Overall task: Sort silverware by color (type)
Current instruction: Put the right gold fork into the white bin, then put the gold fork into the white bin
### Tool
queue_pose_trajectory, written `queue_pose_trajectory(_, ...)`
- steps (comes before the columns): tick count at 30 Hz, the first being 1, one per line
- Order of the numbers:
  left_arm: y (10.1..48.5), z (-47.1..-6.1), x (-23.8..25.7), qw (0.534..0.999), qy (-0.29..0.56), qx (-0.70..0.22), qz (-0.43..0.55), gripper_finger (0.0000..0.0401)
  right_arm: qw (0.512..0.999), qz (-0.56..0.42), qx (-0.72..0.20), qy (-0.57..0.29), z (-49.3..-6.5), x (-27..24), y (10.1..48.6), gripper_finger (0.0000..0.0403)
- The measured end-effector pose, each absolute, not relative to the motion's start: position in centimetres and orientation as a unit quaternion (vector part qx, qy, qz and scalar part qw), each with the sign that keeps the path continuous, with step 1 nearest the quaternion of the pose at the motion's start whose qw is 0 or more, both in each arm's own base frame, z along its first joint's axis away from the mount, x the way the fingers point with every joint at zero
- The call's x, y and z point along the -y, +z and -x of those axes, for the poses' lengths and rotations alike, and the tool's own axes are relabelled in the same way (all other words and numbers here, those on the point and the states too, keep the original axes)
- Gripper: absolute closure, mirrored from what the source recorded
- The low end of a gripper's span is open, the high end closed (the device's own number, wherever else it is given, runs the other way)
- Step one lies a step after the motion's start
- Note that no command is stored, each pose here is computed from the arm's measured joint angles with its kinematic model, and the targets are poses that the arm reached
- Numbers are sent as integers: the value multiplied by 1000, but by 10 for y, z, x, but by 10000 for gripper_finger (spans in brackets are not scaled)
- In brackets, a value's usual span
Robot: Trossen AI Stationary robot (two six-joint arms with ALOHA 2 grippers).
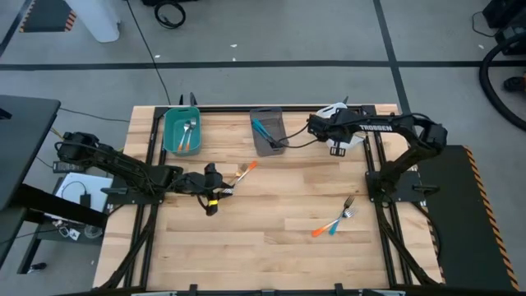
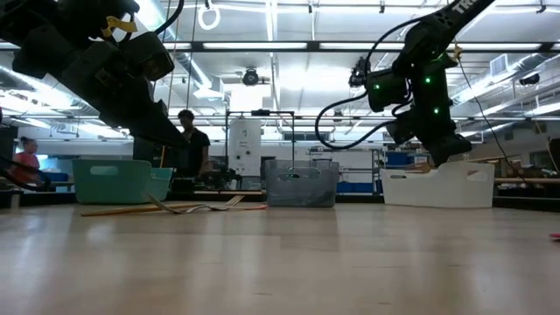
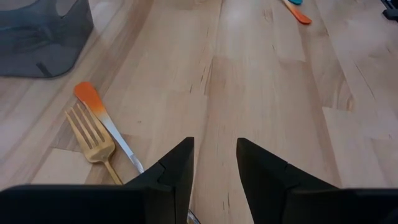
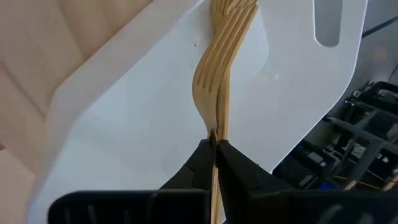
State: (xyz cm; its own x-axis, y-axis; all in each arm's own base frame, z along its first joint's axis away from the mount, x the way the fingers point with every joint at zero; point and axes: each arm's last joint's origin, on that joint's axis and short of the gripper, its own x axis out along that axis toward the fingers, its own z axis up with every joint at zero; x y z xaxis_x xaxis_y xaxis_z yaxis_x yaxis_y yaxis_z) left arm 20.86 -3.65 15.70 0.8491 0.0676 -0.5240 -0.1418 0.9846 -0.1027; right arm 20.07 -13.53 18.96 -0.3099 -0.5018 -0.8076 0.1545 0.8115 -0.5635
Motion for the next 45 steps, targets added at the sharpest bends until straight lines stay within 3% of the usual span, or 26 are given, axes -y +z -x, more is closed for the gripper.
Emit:
queue_pose_trajectory(15,157,-209,36,959,56,-268,69,271,633,48,-712,-302,-195,167,188,385)
queue_pose_trajectory(21,157,-209,36,959,56,-268,69,271,633,24,-708,-313,-188,175,188,382)
queue_pose_trajectory(36,157,-209,36,959,56,-269,70,271,647,27,-686,-330,-191,180,189,293)
queue_pose_trajectory(45,157,-209,36,959,56,-269,70,271,675,35,-659,-331,-194,168,204,285)
